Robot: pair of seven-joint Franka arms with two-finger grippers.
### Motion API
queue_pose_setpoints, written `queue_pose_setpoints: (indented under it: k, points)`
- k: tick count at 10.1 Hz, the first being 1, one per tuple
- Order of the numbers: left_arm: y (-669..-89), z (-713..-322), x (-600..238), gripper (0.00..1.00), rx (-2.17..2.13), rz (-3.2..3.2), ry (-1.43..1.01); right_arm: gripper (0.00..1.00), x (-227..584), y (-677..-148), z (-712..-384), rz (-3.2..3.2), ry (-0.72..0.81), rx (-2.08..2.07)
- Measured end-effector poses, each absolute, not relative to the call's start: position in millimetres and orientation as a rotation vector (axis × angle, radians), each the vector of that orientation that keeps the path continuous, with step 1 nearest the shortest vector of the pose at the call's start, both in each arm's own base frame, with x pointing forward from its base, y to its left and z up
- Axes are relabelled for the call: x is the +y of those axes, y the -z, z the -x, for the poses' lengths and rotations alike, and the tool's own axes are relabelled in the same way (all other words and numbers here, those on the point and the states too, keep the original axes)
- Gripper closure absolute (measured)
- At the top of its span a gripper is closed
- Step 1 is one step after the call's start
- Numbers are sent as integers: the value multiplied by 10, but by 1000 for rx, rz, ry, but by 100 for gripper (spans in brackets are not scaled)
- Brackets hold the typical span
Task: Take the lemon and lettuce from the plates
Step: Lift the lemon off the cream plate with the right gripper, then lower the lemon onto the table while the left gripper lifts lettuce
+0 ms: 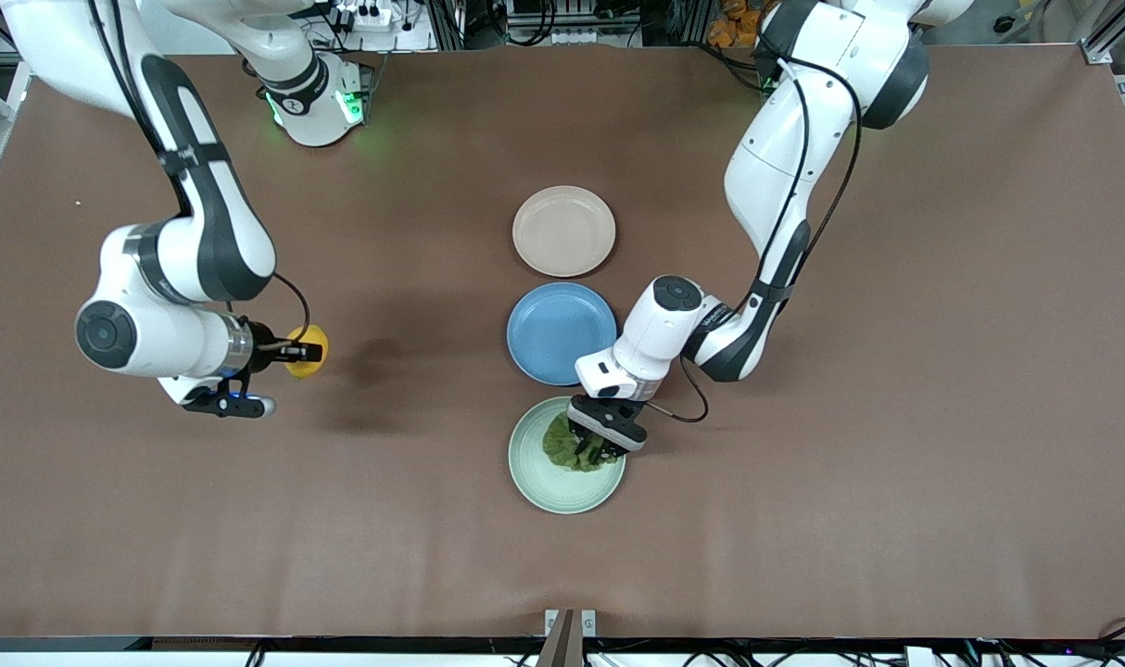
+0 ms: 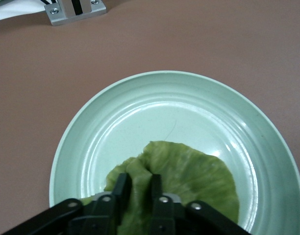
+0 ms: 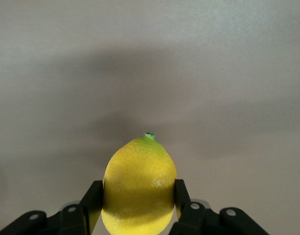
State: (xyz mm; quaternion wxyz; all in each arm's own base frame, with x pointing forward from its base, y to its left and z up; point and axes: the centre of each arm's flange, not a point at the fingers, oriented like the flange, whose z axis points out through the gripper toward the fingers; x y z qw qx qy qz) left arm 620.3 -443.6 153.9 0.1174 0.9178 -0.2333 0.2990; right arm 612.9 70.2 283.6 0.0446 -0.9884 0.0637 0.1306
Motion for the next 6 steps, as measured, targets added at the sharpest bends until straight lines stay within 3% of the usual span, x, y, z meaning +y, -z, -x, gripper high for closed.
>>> queue_pose_setpoints:
  k: [3, 6]
  points:
    - [-1541, -6238, -4387, 97, -699, -2694, -890, 36, 660, -2614, -6114, 3023, -428, 326]
    - [-1593, -6231, -4437, 97, -713, -2738, -839, 36, 630, -2520, -6100, 3024, -453, 370]
